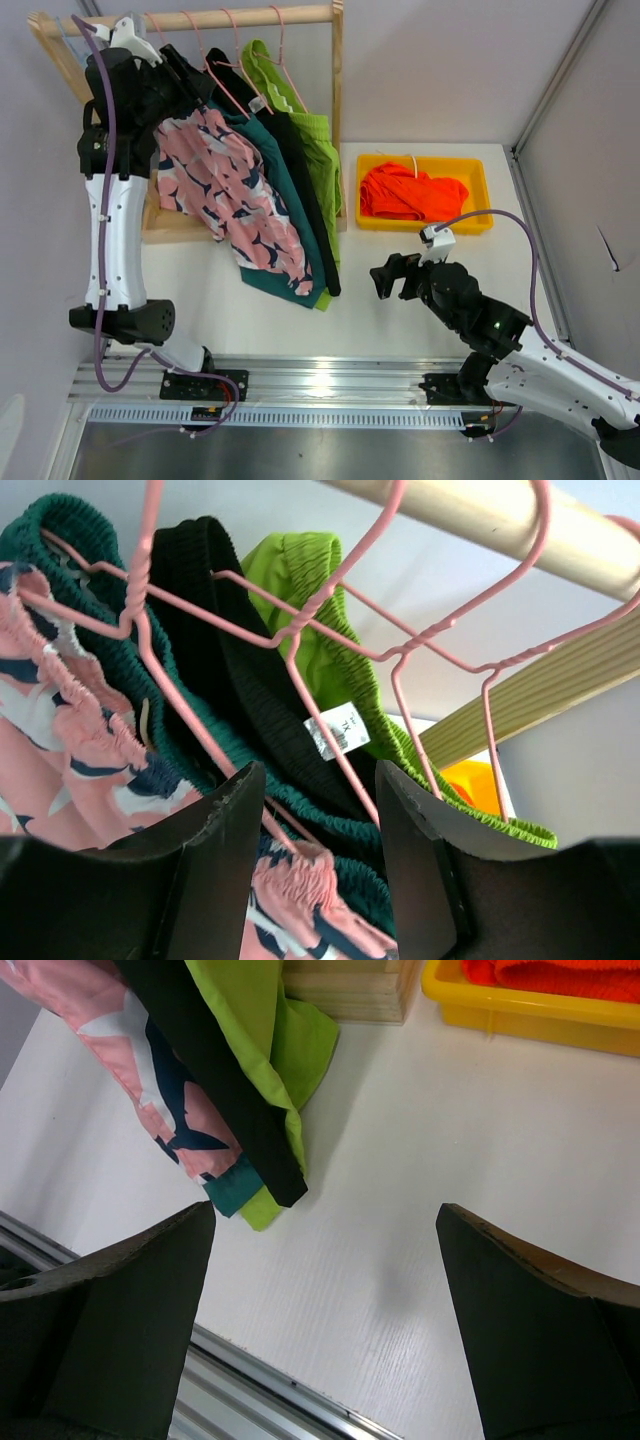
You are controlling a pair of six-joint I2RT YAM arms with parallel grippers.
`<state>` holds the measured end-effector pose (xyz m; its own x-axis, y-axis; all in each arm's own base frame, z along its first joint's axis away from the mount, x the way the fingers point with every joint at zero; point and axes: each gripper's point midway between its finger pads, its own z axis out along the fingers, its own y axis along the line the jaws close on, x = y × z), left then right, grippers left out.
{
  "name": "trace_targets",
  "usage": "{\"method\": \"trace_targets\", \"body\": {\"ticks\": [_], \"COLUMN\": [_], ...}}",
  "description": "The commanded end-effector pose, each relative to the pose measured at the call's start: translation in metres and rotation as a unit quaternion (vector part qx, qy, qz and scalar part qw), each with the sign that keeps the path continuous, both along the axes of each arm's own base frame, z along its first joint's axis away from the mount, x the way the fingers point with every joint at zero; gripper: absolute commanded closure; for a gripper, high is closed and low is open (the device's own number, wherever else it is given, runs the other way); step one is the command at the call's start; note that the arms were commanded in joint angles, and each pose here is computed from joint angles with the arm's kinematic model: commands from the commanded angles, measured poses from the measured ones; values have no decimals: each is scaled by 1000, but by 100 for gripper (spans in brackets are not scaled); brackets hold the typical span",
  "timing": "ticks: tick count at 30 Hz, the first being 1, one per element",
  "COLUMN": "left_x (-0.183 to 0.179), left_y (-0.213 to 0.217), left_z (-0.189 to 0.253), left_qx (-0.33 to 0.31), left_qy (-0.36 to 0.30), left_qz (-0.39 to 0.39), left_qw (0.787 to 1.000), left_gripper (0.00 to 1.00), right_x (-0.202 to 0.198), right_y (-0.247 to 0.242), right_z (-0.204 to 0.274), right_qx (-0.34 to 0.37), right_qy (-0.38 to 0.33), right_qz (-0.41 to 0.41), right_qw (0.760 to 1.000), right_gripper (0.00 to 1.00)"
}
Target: Remove the shorts from the hanger
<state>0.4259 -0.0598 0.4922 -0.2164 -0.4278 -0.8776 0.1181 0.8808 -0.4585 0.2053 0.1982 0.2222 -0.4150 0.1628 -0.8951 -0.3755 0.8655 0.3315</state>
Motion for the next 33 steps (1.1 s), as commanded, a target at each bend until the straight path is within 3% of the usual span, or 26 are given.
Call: {"method": "trace_targets", "body": {"ticks": [1, 10, 26, 33], "left_x": [7, 3, -24, -22], "left_y": [3, 22, 29, 30], "left_z": [12, -8, 39, 36], "left_qx": [-6, 20, 21, 24], "left_qy": [-19, 9, -59, -52], "left_qz": [20, 98, 112, 115], "left_qw": [1000, 995, 992, 992], "left_gripper": [47, 51, 47, 46], "right_x": [3, 7, 8, 8], "right_y": [-4, -8, -3, -3], "right_z": [5, -1, -8, -8], "right_qx": [3, -3, 7, 6], "right_qy": [-13, -13, -5, -4], "right_qz": [-11, -15, -8, -8], "right_qw": [1000, 1000, 1000, 1000], "right_gripper": [1, 1, 1, 1]}}
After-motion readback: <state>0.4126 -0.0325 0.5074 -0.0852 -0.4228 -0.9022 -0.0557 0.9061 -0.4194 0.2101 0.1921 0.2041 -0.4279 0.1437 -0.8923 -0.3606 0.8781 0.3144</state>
